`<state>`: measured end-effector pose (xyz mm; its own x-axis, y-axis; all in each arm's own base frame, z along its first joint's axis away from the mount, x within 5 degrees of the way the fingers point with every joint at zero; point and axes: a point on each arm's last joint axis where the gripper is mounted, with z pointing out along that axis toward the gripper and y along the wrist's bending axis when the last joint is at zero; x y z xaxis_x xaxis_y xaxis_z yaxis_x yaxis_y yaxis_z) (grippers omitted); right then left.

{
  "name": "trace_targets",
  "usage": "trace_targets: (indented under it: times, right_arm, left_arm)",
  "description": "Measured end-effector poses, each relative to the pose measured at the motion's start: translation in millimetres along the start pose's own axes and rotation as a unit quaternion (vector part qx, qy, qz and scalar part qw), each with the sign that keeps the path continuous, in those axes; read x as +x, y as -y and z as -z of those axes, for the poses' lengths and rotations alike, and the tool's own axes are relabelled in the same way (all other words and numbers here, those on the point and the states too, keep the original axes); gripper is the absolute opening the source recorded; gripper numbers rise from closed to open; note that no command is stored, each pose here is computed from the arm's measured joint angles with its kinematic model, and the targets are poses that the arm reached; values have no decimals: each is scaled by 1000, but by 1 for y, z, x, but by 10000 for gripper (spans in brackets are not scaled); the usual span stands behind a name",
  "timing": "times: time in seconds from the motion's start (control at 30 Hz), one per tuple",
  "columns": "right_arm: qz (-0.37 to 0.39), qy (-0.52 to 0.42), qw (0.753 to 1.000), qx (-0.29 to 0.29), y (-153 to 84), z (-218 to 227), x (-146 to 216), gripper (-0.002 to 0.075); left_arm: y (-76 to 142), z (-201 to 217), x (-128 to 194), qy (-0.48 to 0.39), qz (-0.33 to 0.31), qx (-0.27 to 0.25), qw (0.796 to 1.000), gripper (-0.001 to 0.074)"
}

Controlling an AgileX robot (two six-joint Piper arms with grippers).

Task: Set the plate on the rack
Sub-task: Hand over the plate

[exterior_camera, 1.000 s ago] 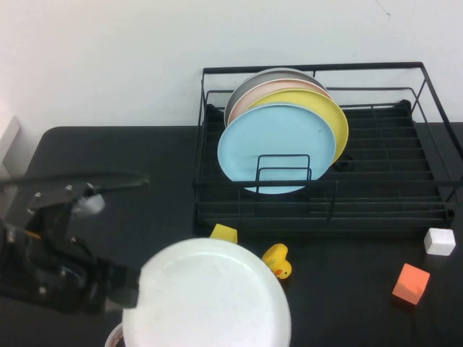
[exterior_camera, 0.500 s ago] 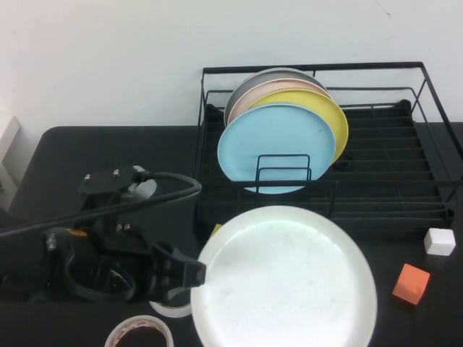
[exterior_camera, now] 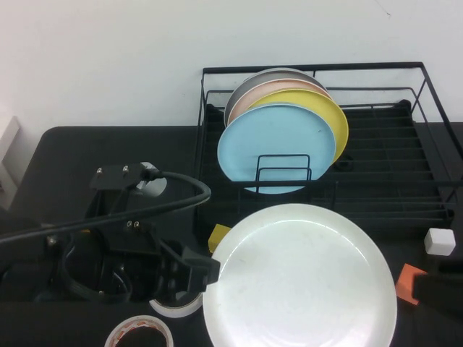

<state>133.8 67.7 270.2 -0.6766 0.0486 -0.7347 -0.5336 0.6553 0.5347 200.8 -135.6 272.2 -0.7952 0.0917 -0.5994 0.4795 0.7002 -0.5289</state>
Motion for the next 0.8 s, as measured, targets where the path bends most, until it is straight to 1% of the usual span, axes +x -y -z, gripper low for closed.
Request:
trace_targets:
  times: [0.17,0.3,0.4,0.5,0.57,0.63,0.67,0.73,0.8]
  right_arm:
    - [-1,-43,999,-21,18,-20,-24,557]
    - [-21,-81,996,-39,34,-40,-31,557]
    - [-13,-109,992,-62,36,-56,-29,558]
    - [-4,-128,987,-93,31,-72,-24,558]
    - [-6,-131,986,-102,28,-80,-22,545]
    - [-8,-130,987,-97,27,-86,-21,493]
    - [-10,-127,988,-92,28,-87,-21,449]
    - [-13,-122,989,-84,29,-89,-22,342]
    - [-14,-119,990,-78,31,-90,-22,203]
  left_arm:
    - [0,0,0,-3,-3,3,1000,4]
    - [0,0,0,-3,-5,3,1000,4]
    - [1,0,0,-1,-7,4,1000,4]
    - [2,0,0,1,-12,10,1000,4]
    - [3,0,-1,4,-14,15,1000,4]
    - [3,0,-1,6,-16,17,1000,4]
    - [3,0,-1,5,-19,18,1000,5]
    - [3,0,-1,6,-23,18,1000,13]
    - [4,0,-1,3,-29,20,999,48]
